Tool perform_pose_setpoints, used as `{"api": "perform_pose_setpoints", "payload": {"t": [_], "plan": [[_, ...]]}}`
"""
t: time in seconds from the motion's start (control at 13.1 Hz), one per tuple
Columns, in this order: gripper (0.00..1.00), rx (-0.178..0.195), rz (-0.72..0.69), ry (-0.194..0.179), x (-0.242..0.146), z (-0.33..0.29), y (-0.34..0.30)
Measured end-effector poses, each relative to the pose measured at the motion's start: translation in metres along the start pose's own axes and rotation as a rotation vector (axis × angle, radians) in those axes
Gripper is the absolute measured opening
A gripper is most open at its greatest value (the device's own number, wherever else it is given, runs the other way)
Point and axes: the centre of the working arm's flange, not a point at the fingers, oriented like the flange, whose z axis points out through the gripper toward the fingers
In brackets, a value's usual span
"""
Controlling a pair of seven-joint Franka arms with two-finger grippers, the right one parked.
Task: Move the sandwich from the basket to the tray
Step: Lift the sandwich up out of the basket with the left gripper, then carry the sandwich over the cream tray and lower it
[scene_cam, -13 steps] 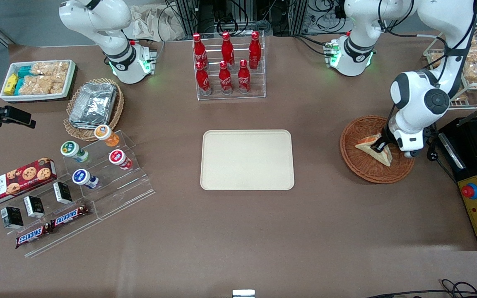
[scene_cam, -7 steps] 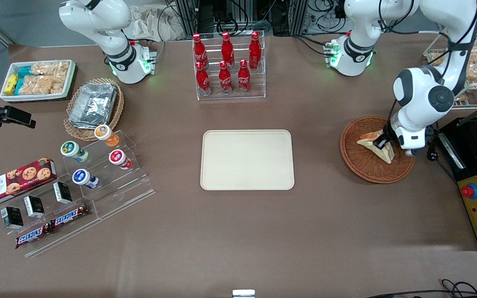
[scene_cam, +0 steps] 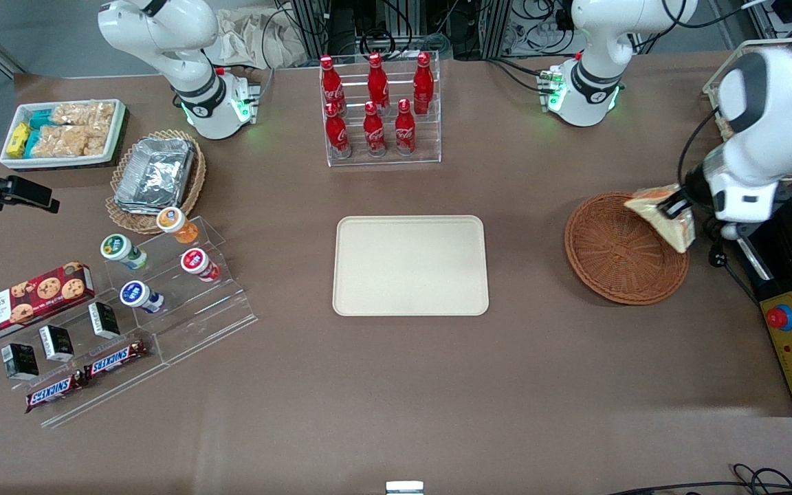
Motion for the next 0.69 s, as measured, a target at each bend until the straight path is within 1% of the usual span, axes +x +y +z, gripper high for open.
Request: {"api": "perform_pose_setpoints", "payload": {"t": [0.08,0.23,0.31,0.46,0.69], "plan": [[0.25,0.007,0.026,0.000,-0.001,-0.032,0.000],[0.25,0.012,0.079,0.002,-0.009,-0.077,0.002],[0.25,0.011,0.110,0.015,-0.017,-0.094,0.009],[0.25,0.003,0.176,0.058,-0.041,-0.125,0.035],[0.25,-0.005,0.295,0.120,-0.091,-0.156,0.082]]}}
